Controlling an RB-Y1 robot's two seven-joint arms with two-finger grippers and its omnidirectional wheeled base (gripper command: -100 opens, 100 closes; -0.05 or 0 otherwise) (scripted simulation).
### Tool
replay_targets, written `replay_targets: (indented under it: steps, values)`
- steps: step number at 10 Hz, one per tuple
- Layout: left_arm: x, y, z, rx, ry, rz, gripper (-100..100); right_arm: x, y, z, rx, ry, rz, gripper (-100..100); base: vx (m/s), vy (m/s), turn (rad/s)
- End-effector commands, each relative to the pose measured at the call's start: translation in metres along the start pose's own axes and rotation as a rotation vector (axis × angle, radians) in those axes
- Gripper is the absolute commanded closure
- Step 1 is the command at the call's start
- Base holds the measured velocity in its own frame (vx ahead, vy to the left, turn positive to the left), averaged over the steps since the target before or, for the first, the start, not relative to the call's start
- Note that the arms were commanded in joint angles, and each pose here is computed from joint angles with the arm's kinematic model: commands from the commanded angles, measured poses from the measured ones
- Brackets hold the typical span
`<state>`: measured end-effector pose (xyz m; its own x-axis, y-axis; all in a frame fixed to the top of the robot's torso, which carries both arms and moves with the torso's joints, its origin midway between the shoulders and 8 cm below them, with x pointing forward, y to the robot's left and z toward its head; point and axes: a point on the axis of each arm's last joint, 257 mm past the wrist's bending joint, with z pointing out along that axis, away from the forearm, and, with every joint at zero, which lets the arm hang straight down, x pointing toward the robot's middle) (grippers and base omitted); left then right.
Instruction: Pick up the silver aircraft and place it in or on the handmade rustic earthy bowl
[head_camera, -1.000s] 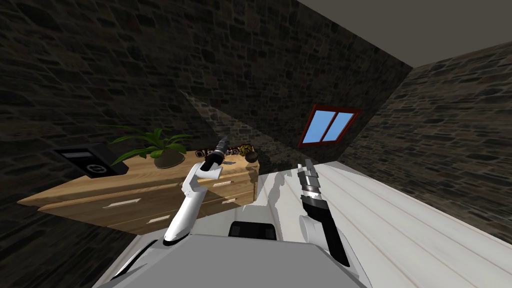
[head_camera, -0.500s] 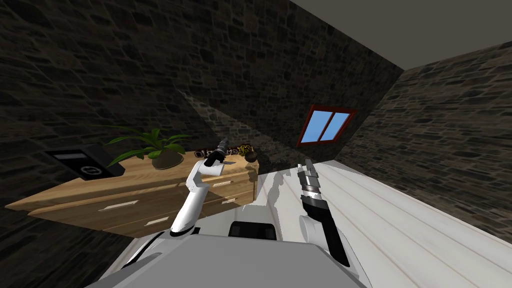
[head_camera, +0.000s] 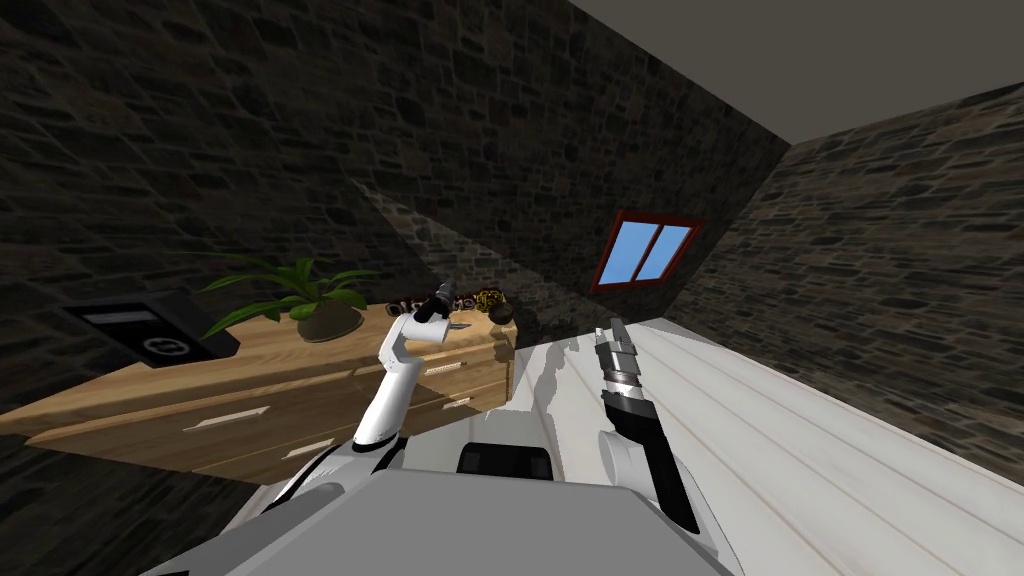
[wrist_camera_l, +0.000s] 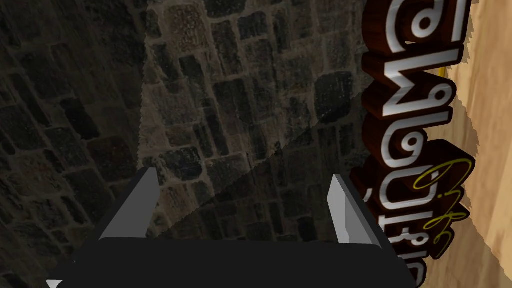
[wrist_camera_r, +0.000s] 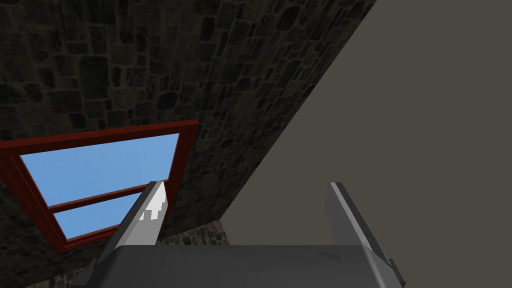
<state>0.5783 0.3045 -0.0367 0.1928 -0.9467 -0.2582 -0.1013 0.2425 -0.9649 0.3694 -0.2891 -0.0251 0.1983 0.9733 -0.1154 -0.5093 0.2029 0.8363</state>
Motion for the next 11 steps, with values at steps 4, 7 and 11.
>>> replay_targets:
  steps: [4,7,11]
  values:
    - [-0.002,0.028,0.009,-0.125,-0.013,-0.011,-100,0.000,0.000,0.000,0.000,0.000,0.000,0,0.000,0.016,-0.024]
    - [-0.004,0.050,0.020,-0.241,-0.023,-0.037,-100,0.000,0.000,0.000,0.000,0.000,0.000,0,0.009,0.026,-0.045]
    - [-0.003,0.085,0.021,-0.380,-0.027,-0.049,-100,0.000,0.000,0.000,0.000,0.000,0.000,0,0.009,0.024,-0.022]
